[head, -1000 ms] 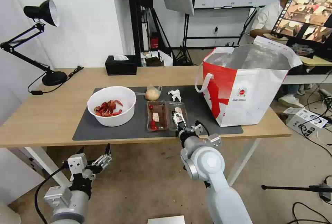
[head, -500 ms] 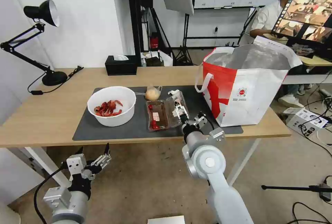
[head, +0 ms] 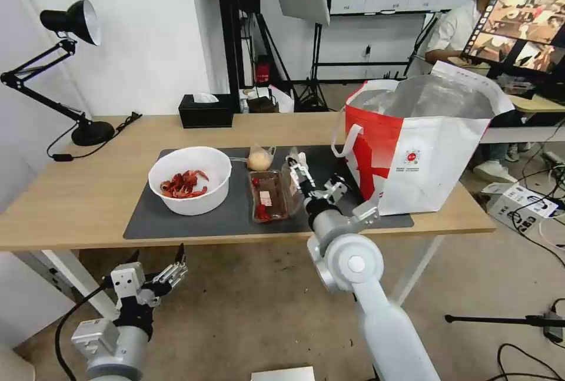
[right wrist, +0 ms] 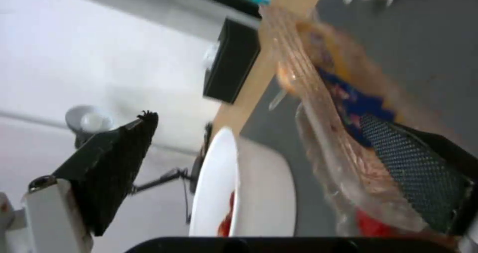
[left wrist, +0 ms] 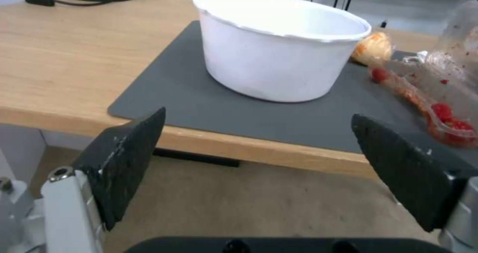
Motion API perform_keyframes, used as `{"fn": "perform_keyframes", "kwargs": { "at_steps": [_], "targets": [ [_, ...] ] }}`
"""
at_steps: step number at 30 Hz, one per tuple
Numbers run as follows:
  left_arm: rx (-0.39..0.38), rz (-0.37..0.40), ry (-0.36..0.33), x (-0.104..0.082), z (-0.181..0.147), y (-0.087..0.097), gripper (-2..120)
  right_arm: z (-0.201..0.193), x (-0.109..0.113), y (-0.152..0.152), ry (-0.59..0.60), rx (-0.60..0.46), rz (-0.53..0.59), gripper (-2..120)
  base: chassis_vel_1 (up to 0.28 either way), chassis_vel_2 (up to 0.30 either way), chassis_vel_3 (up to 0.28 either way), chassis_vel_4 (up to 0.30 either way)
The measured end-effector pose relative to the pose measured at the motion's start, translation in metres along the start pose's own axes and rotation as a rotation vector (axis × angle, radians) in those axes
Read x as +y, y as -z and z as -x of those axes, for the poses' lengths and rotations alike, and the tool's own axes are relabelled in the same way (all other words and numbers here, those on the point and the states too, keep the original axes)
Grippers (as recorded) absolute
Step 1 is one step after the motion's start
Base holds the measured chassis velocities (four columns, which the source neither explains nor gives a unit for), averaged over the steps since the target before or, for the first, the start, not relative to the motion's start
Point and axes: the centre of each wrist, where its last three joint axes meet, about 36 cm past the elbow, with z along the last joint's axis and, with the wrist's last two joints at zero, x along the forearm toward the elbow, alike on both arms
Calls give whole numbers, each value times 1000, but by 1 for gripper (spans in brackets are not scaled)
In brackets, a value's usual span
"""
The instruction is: Pick up the trash from the table and place it into the takeout bag.
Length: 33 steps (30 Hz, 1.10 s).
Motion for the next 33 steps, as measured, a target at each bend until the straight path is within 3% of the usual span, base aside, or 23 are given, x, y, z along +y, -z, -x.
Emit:
{"fn": "perform_keyframes", "kwargs": {
  "at_steps": [11, 25, 30, 32, 33],
  "targets": [
    [6, 0, 13, 4, -2, 0, 100, 47, 14, -25, -92, 188, -38, 100, 0, 0, 0, 0],
    [16, -3, 21, 5, -1, -3, 100, 50, 13, -16, -79, 191, -59, 100, 0, 0, 0, 0],
    [14, -4, 23, 6, -1, -2, 100, 57, 24, 1, 4, 147, -171, 100, 0, 0, 0, 0],
    [7, -1, 24, 6, -1, -1, 100, 67, 24, 21, 69, 114, -379, 95, 0, 0, 0, 0],
    [7, -1, 24, 6, -1, -1, 100, 67, 24, 21, 69, 114, -379, 95, 0, 0, 0, 0]
  ]
}}
